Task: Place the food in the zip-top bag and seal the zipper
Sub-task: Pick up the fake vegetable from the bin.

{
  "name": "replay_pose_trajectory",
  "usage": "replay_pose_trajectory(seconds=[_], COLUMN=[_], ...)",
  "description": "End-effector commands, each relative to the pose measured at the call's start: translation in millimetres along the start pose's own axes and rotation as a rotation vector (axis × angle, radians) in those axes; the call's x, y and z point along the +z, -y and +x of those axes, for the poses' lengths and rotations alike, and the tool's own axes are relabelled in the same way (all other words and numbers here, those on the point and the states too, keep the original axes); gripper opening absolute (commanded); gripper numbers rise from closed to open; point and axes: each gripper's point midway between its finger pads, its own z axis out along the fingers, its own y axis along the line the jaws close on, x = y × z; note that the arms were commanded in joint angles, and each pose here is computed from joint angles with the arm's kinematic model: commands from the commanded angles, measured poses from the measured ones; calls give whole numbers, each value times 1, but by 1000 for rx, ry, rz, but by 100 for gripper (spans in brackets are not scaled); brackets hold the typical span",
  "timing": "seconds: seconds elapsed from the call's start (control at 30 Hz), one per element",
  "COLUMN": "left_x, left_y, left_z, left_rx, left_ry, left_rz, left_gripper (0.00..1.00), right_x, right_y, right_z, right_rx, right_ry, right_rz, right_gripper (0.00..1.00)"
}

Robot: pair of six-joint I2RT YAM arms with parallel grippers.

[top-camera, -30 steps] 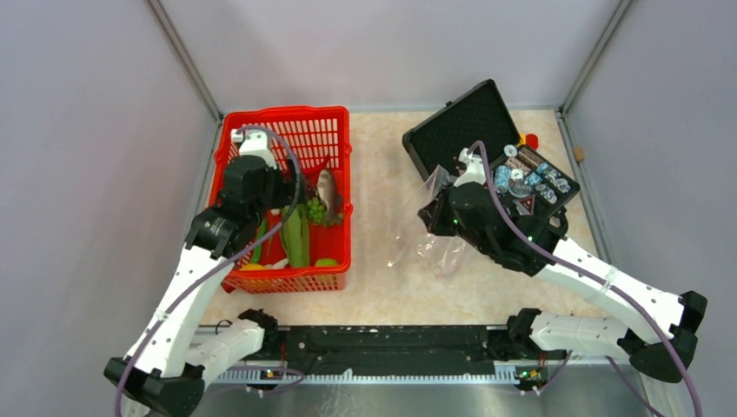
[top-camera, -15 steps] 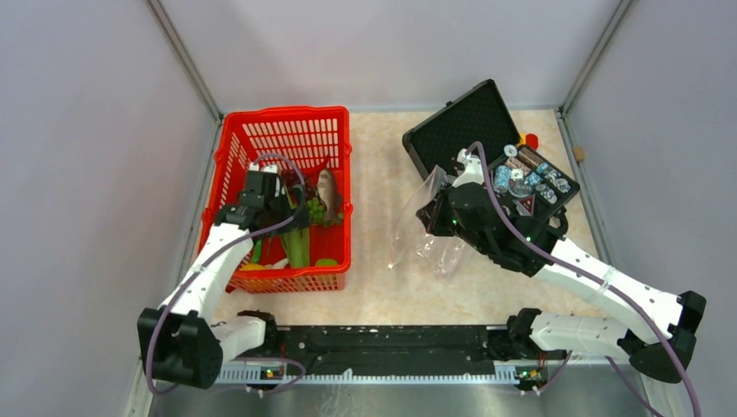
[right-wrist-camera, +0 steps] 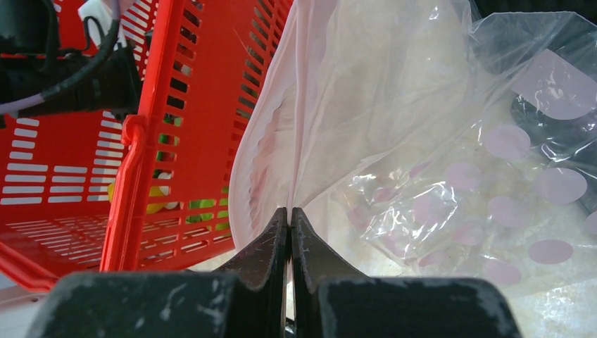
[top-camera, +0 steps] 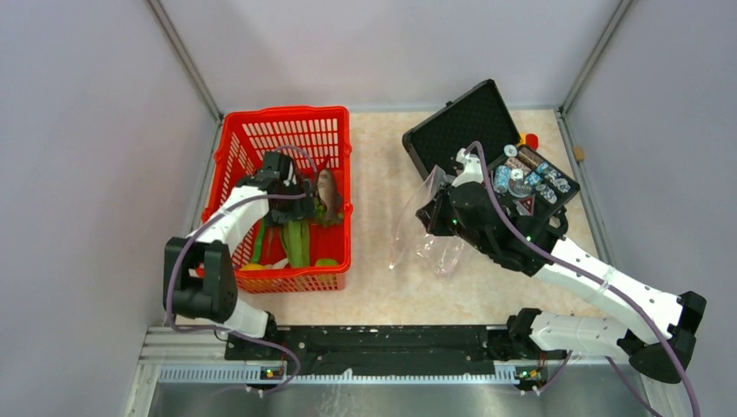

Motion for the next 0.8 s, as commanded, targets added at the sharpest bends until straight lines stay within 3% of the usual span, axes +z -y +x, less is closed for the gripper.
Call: replay_pose_trajectory(seconds=[0.0, 0.1, 0.2, 0.37, 0.53, 0.77], left_x=[15, 17, 9, -12, -61, -155], left_y=[0, 2, 0, -1, -3, 15], left_z=[-1, 7, 6, -5, -37, -72], left_rx=[23, 25, 21, 21, 13, -21], left_ry=[-59, -92, -69, 9, 224, 581], left_rz=[-7, 11, 4, 3, -2, 148], left_gripper=[80, 62, 54, 6, 0, 0], right_x=[-8, -11, -15, -17, -16, -11], right_y=[-11, -9, -4, -1, -1, 0], right_z=[-21, -22, -25, -27, -24, -18], right_rx=[16, 16, 23, 29, 36, 59], right_ry=[58, 63, 82, 91, 84, 77], right_rz=[-49, -46, -32, -28, -34, -36], right_gripper=[0, 0, 0, 0, 0, 0])
